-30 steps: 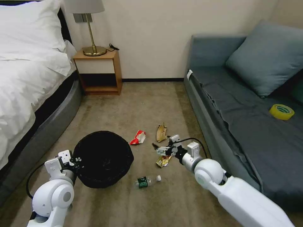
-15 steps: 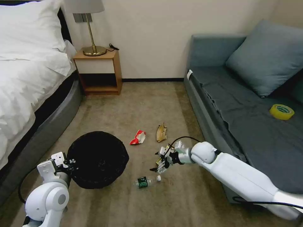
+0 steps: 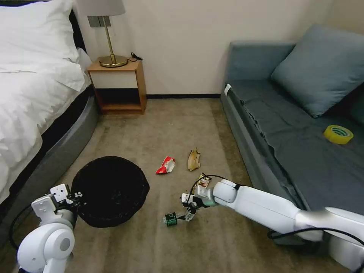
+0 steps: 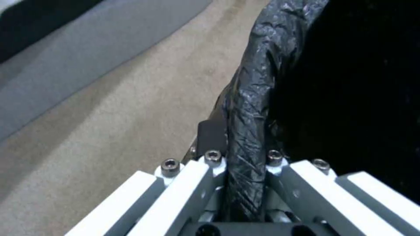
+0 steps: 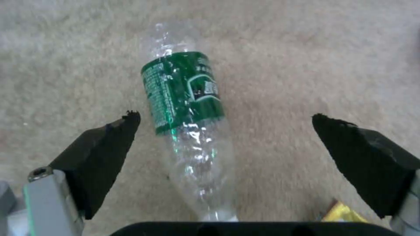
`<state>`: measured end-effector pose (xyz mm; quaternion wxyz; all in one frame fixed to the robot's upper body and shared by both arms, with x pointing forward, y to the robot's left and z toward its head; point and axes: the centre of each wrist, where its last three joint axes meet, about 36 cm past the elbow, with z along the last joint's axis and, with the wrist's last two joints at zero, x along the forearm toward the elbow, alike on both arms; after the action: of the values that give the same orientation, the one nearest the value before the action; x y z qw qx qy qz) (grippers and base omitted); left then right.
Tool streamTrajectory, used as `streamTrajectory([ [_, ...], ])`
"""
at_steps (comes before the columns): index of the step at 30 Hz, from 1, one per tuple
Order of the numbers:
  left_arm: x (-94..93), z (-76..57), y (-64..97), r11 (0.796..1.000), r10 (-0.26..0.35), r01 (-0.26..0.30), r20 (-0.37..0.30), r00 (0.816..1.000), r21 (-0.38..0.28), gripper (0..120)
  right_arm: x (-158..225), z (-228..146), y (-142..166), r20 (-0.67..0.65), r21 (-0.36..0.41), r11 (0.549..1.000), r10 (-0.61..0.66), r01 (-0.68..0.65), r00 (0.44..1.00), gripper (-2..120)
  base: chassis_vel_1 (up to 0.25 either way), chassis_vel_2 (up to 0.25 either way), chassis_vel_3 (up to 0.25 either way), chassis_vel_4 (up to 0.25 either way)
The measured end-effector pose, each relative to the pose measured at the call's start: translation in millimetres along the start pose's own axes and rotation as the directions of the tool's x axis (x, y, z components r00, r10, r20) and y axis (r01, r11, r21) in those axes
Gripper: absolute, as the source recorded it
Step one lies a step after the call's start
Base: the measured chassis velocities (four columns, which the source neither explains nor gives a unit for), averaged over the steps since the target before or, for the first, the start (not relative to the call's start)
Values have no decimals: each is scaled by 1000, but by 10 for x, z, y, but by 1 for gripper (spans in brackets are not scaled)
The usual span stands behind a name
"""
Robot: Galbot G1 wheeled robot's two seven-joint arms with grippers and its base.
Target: Pick up the trash bin, then pick up the garbage on the floor and place it into the trash bin.
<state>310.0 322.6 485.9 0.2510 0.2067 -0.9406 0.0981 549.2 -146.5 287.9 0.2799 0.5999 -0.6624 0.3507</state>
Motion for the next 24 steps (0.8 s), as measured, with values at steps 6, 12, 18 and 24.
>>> streamTrajectory([
  [6, 69, -35, 54, 1000, -4, 4, 13, 1000, 6, 2, -376, -54, 4, -44, 95, 995, -35, 39, 998, 100, 0, 0, 0, 0],
  [12, 105, -27, 55, 1000, -2, 2, 12, 1000, 9, 2, -501, -18, 2, -70, 135, 990, -39, 48, 997, 100, 0, 0, 0, 0],
  [18, 132, -27, 45, 1000, 1, -1, 14, 1000, 14, 2, -528, 58, 43, -83, 141, 989, -43, 55, 996, 100, 0, 0, 0, 0],
  [24, 142, -4, 42, 1000, 1, -2, 8, 1000, 18, 2, -649, 229, 137, -89, 149, 987, -43, 56, 995, 100, 0, 0, 0, 0],
])
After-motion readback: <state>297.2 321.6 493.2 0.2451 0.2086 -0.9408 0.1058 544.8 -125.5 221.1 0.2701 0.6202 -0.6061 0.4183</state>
